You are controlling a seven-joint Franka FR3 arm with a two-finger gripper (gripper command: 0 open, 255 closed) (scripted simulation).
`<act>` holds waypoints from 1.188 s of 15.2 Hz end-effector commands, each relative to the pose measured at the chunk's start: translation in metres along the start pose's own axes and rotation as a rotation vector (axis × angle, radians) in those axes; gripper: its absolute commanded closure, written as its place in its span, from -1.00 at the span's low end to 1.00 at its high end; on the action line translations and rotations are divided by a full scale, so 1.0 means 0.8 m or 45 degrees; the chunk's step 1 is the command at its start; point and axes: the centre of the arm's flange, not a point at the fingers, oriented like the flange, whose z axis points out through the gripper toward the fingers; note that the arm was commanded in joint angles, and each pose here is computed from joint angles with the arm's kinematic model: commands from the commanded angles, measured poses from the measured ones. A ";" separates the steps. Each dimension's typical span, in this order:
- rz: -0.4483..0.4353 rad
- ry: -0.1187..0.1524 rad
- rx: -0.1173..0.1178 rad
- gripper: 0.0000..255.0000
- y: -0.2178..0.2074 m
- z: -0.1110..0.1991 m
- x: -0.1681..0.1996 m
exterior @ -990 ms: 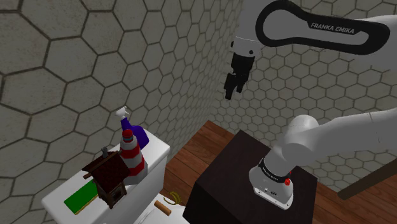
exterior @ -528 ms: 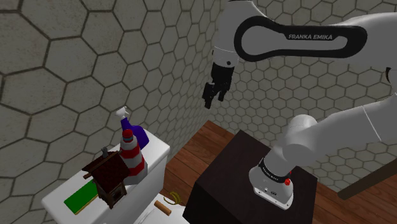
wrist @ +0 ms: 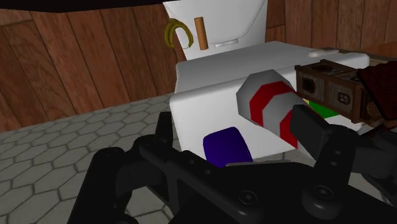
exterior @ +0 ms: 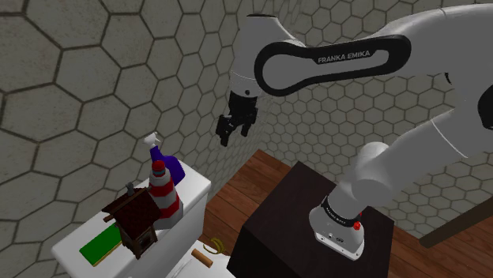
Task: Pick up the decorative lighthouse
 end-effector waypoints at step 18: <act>0.033 0.129 0.076 -1.00 -0.217 0.106 0.132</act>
